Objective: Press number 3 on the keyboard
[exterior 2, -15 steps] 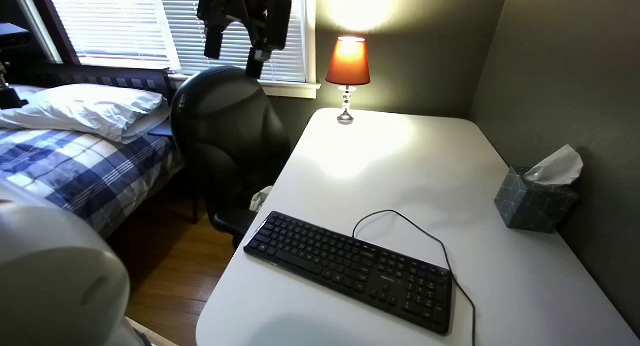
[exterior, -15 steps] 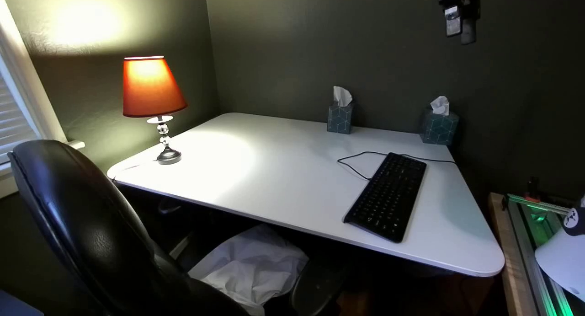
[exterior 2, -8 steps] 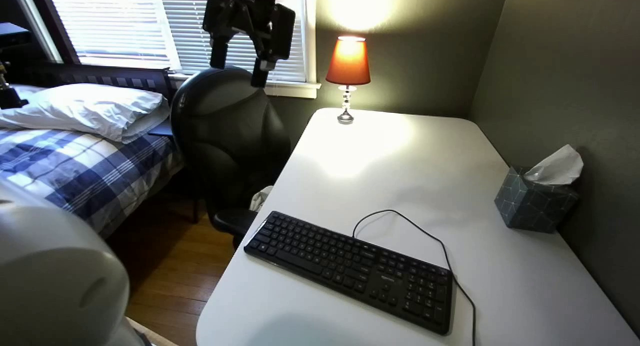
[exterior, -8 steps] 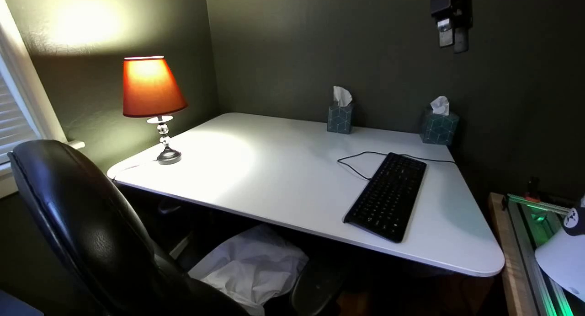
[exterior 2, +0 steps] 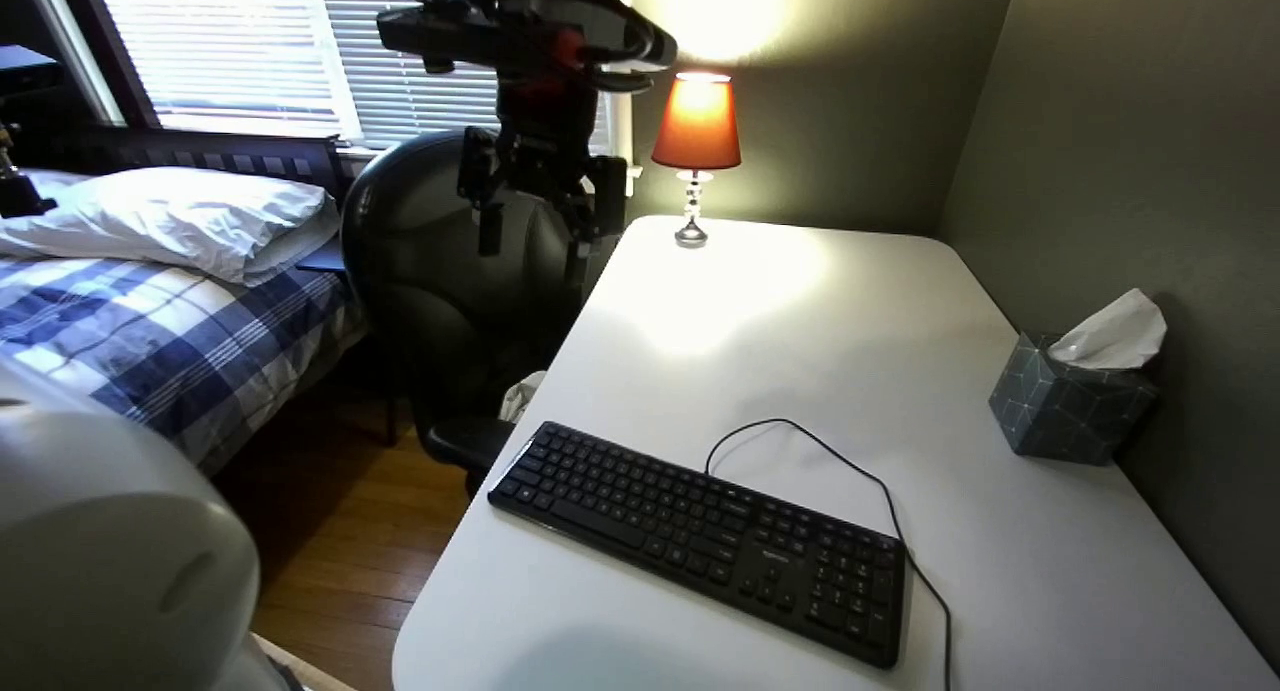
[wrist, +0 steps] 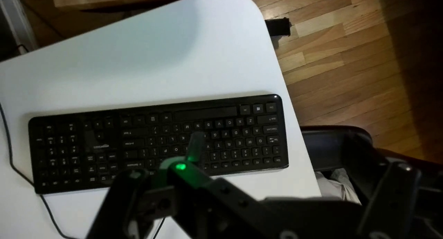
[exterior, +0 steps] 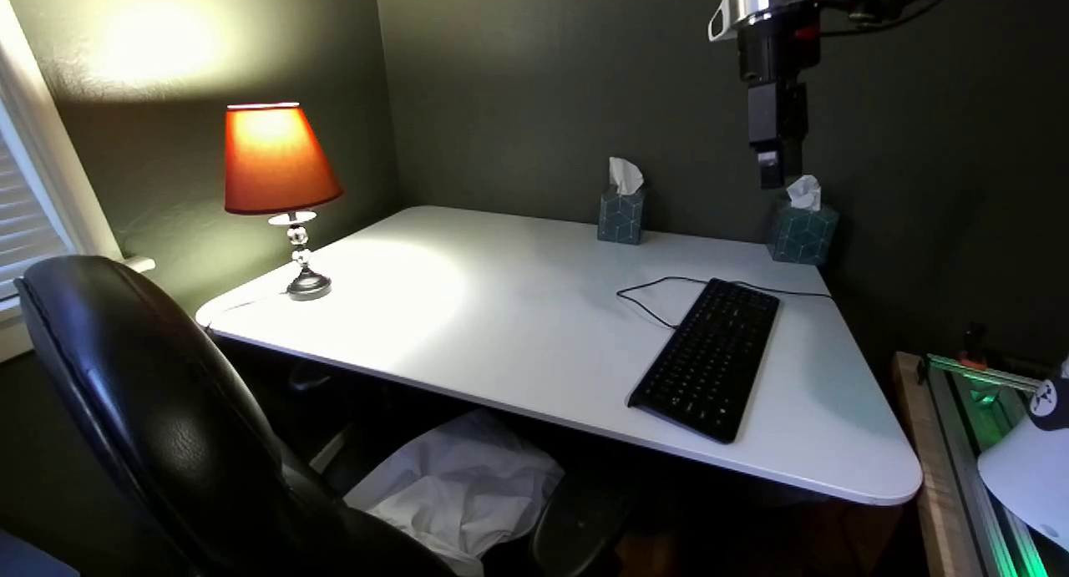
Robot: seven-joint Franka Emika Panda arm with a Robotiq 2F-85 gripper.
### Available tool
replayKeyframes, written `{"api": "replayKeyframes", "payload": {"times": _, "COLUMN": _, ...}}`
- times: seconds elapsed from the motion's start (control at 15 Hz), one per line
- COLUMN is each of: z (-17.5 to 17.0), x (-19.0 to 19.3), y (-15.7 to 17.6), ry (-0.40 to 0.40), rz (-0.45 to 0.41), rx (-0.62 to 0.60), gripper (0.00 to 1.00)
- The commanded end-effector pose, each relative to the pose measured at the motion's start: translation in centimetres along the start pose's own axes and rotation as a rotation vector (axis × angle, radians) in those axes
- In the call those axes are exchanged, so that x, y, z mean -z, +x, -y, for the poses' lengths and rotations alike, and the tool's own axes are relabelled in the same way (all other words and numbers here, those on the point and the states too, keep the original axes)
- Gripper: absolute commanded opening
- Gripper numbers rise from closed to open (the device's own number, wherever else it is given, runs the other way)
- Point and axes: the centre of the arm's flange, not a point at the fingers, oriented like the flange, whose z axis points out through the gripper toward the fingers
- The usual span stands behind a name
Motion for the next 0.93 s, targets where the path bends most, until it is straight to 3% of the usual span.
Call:
{"api": "replayKeyframes", "payload": {"times": 0.0, "z": 0.2, "x": -4.2, "y": 1.6, "ry": -0.024, "rz": -0.035, "rx": 0.068, "gripper": 1.0}}
{"api": "replayKeyframes", "payload": {"times": 0.27, "z": 1.0, "x": -8.1, "y": 4.0, "ry": -0.005, "rz": -0.066, "rx": 0.119, "gripper": 1.0}}
{"api": "replayKeyframes", "payload": {"times": 0.87, "z": 2.5, "x": -15.4, "y": 8.7, "ry": -0.023, "rz": -0.04, "rx": 0.13, "gripper": 1.0}}
